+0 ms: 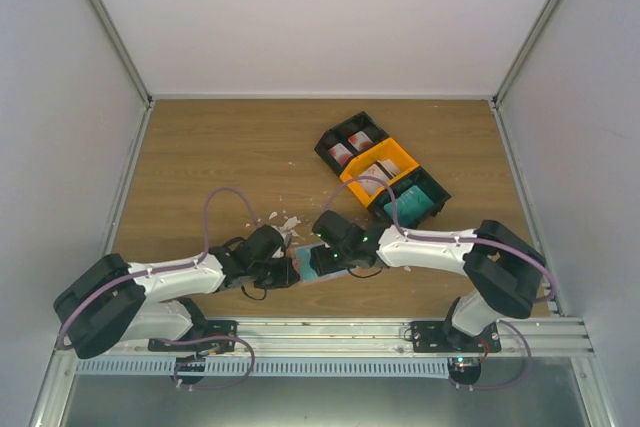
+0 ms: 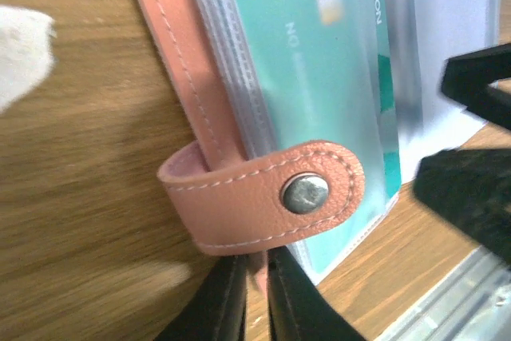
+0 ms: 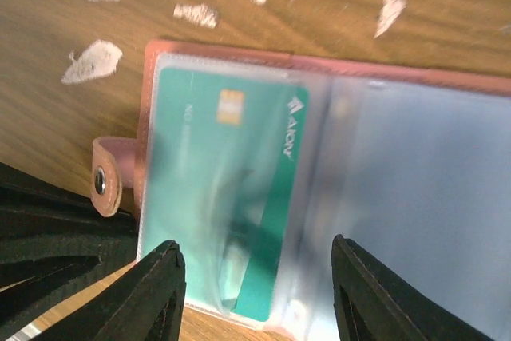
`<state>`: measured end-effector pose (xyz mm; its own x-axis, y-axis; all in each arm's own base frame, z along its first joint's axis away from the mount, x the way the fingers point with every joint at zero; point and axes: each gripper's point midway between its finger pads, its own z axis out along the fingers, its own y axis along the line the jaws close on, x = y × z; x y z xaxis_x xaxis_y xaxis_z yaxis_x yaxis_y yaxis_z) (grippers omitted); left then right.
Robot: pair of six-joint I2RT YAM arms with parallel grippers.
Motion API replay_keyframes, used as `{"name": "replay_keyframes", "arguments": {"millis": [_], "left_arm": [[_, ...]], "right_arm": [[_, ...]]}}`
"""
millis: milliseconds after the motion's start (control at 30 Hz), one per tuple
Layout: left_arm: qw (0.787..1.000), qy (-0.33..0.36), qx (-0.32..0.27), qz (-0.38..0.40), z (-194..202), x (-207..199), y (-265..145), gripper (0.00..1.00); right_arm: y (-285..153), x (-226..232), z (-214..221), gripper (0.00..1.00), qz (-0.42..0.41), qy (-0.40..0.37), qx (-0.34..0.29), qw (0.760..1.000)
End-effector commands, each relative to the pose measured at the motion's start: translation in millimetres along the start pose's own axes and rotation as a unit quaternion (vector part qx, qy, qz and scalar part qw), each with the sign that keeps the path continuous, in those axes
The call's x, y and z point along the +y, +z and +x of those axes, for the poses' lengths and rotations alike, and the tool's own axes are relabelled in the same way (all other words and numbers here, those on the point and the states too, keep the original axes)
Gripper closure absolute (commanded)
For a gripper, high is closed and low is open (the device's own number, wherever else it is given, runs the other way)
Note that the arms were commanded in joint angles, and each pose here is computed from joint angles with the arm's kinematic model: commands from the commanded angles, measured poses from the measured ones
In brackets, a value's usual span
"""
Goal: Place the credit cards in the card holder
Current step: Insert the credit card into the card holder, then close the card holder at the center of the board.
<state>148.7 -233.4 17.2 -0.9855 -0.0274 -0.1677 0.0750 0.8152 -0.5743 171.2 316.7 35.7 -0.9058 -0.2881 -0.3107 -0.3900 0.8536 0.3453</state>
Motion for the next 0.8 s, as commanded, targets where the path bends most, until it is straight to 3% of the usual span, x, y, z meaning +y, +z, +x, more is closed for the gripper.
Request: {"name": "replay_keyframes", "arguments": {"millis": [0,200,400,567,767], "left_arm": [[0.999,0.007,-0.020,-0.028,-4.7,6.2,-10.3,0.83],[0.998,0.003,-0.042,-0.036,-9.5,6.1,-25.1,0.65],[0.993,-0.021,-0.096,-0.069,-26.5,13.1,-46.8,0.62],[0.982,-0.047,-0.153,-0.098,-44.8,26.3,-69.6,0.61],[0.977,-0.064,-0.172,-0.106,-51.8,38.2,-80.8,0.60]], "right_arm": [[-15.9,-20.1,-8.6,0.48,0.049,0.025,-0.034,0.998],[-21.5,-12.3,-14.7,0.46,0.030,0.026,-0.048,0.998],[-17.1,40.9,-25.1,0.45,-0.093,-0.017,-0.038,0.995],[6.3,44.6,-25.7,0.45,-0.083,-0.016,-0.009,0.996],[16.2,58.8,-21.1,0.52,-0.120,-0.025,0.004,0.992]]}}
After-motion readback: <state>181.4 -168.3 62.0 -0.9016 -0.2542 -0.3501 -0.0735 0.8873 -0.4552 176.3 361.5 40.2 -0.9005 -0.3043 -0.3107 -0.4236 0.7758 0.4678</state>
